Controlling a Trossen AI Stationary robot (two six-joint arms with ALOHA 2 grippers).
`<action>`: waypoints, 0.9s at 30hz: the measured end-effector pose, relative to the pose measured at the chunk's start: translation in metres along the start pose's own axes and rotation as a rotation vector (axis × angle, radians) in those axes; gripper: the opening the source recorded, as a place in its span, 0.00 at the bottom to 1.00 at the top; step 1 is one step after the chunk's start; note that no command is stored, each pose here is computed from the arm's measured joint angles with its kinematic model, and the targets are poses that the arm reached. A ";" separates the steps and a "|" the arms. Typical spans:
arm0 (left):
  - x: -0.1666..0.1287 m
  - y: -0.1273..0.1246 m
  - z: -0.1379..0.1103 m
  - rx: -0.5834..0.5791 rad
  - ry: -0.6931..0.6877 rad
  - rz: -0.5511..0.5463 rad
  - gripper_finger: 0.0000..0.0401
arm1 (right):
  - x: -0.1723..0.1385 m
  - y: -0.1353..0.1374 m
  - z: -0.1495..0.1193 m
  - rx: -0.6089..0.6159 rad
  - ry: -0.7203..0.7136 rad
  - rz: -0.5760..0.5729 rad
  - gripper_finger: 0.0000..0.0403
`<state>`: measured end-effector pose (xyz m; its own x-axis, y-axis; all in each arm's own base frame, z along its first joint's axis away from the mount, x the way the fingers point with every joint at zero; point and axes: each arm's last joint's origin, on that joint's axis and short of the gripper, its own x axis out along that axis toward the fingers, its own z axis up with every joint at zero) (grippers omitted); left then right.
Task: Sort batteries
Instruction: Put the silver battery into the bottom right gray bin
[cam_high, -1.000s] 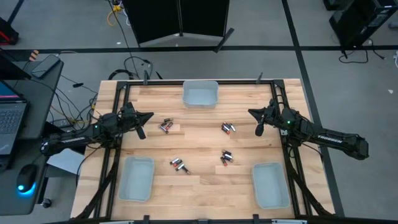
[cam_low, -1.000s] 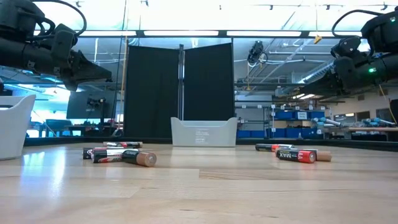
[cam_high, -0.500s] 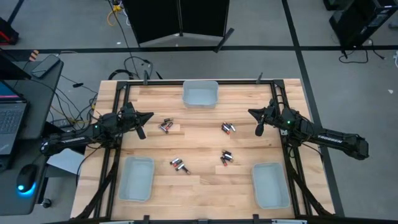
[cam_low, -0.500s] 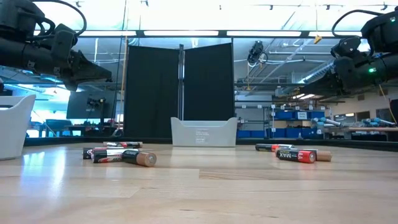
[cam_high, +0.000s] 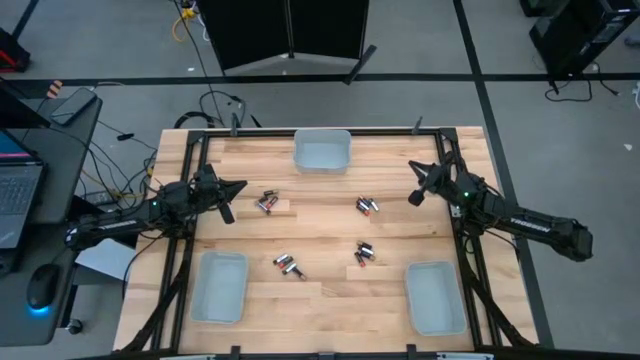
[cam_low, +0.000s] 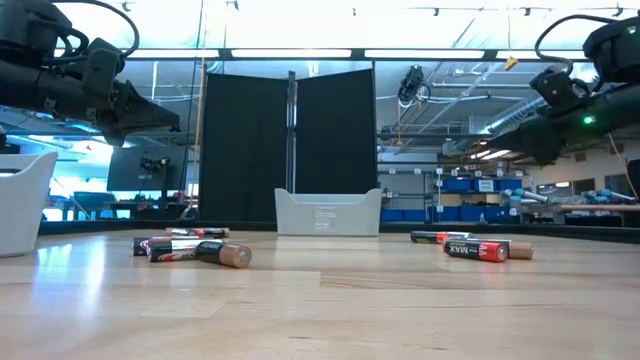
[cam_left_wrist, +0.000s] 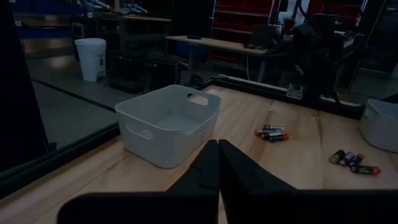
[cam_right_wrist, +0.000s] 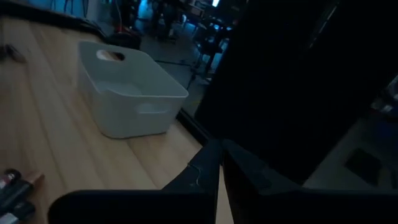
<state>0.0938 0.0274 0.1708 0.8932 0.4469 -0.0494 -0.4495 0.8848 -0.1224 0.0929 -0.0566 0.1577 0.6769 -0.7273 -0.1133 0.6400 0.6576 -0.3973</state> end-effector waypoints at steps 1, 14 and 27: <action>0.000 0.000 0.000 0.000 0.000 0.000 0.01 | 0.000 0.000 0.000 -0.003 0.001 -0.002 0.08; 0.000 0.000 0.000 0.000 0.000 0.000 0.01 | 0.000 0.000 0.001 0.176 -0.014 0.013 0.08; 0.000 0.000 0.000 0.000 -0.001 0.000 0.01 | -0.003 -0.001 0.019 0.678 -0.190 0.140 0.08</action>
<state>0.0937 0.0274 0.1709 0.8931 0.4472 -0.0487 -0.4497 0.8847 -0.1226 0.0970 -0.0521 0.1755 0.7814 -0.6208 0.0635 0.5855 0.7645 0.2696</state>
